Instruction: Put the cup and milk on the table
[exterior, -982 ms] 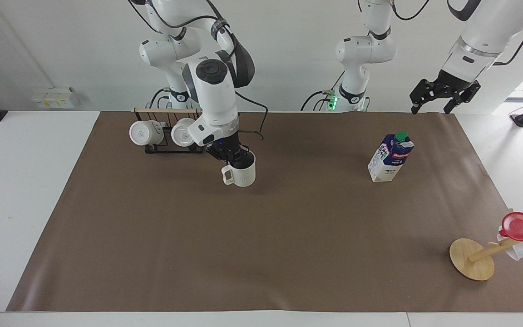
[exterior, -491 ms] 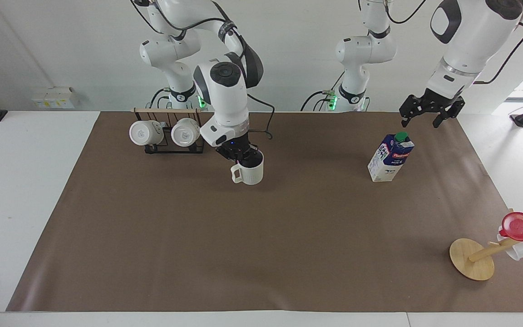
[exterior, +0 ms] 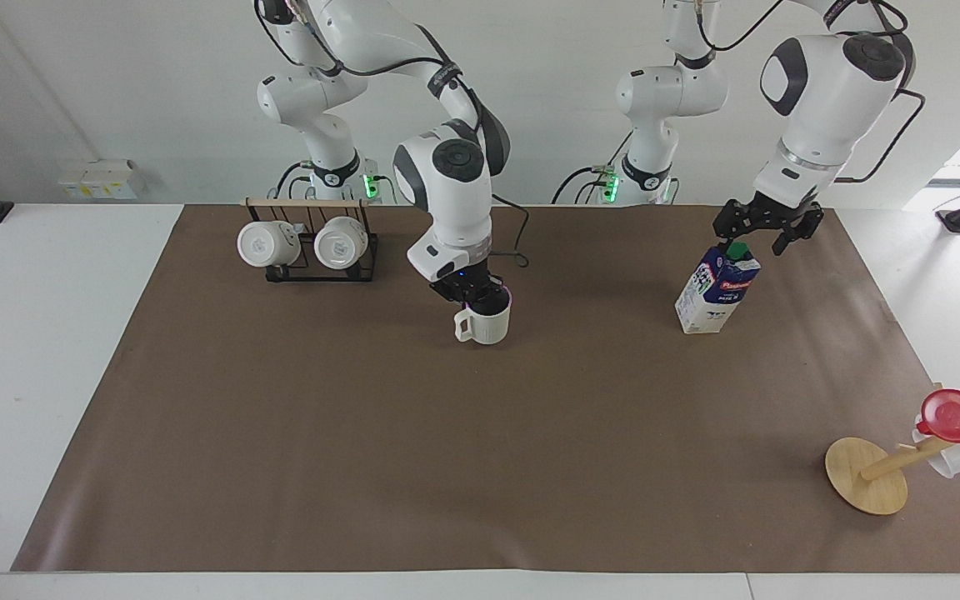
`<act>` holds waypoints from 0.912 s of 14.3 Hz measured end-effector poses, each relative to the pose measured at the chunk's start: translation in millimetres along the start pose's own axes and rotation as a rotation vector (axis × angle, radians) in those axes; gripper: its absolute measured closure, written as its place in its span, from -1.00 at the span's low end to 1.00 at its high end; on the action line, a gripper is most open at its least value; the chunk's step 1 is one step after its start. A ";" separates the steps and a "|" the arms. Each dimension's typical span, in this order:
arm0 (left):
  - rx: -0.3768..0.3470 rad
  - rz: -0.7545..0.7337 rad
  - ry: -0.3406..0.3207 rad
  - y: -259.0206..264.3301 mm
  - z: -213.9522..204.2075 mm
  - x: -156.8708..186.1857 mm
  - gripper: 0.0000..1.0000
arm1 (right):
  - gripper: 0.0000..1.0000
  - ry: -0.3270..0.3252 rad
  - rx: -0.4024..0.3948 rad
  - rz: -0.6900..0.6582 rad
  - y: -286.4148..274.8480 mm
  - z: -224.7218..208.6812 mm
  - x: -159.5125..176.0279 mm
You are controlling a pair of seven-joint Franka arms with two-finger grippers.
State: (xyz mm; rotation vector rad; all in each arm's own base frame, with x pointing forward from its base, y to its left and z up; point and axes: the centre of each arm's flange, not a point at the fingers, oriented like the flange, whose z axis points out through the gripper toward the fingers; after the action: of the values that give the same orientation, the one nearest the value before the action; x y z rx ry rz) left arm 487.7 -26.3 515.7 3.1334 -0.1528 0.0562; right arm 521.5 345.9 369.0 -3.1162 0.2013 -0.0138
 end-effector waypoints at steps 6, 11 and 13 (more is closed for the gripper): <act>0.003 0.000 0.010 0.4 26.2 -17.5 -1.00 | 0.92 -0.016 -0.015 -0.001 0.3 12.6 -4.1; 0.006 -0.001 0.033 0.2 49.3 -24.9 -1.00 | 0.92 -0.032 -0.029 -0.023 4.8 24.7 -9.4; 0.007 0.006 0.049 2.6 49.9 -23.8 -1.00 | 0.82 -0.031 -0.029 -0.025 4.9 24.9 -9.6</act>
State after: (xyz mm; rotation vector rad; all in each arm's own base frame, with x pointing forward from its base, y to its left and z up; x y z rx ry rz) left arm 465.5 -26.9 465.0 3.1355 -0.1627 0.1335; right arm 511.7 342.7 344.0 -3.1449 0.1640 0.0381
